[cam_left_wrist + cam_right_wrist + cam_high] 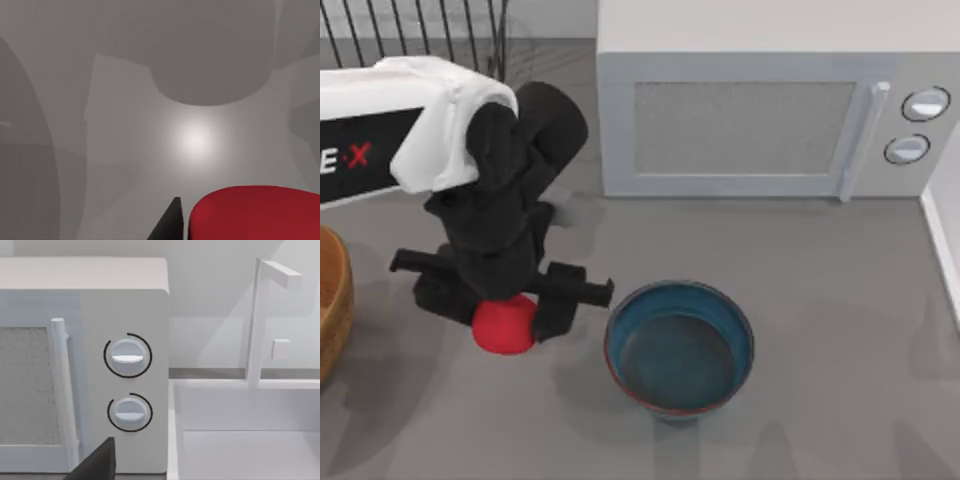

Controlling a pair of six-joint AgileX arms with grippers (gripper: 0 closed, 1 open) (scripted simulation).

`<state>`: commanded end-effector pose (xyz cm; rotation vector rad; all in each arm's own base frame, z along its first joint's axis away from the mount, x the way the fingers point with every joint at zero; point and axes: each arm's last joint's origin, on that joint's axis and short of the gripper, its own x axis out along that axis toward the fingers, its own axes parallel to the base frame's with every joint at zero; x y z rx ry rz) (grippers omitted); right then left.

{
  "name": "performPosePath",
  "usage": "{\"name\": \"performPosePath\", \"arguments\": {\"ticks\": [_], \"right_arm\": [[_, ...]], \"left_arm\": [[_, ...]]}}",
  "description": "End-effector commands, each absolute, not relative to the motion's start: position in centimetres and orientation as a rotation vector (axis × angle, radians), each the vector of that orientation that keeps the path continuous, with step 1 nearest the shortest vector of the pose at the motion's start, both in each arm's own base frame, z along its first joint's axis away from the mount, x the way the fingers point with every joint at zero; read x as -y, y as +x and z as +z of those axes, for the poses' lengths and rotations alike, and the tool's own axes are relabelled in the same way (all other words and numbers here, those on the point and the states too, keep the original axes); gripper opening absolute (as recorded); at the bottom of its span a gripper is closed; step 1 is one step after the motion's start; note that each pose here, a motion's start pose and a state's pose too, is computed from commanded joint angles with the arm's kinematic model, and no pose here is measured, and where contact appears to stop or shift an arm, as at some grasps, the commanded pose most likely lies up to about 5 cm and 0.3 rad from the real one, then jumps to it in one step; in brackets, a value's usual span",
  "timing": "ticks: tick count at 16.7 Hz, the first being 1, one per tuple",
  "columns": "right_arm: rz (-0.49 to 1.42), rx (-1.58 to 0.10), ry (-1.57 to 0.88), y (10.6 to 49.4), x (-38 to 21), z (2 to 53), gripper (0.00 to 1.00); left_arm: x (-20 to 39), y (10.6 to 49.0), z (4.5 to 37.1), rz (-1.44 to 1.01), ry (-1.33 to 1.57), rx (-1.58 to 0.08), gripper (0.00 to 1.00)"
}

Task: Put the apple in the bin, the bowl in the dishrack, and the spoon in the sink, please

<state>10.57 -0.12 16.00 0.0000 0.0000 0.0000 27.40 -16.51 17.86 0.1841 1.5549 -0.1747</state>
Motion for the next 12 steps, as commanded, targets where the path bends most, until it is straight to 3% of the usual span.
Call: {"name": "performPosePath", "arguments": {"ticks": [4,12], "right_arm": [[0.000,0.000,0.000,10.6,0.1,16.0,1.00],[0.000,0.000,0.000,10.6,0.1,16.0,1.00]], "left_arm": [[16.3,27.1,21.3,-0.182,0.178,-1.536,0.00],[15.1,27.9,21.6,-0.200,0.188,-1.533,0.00]]}}
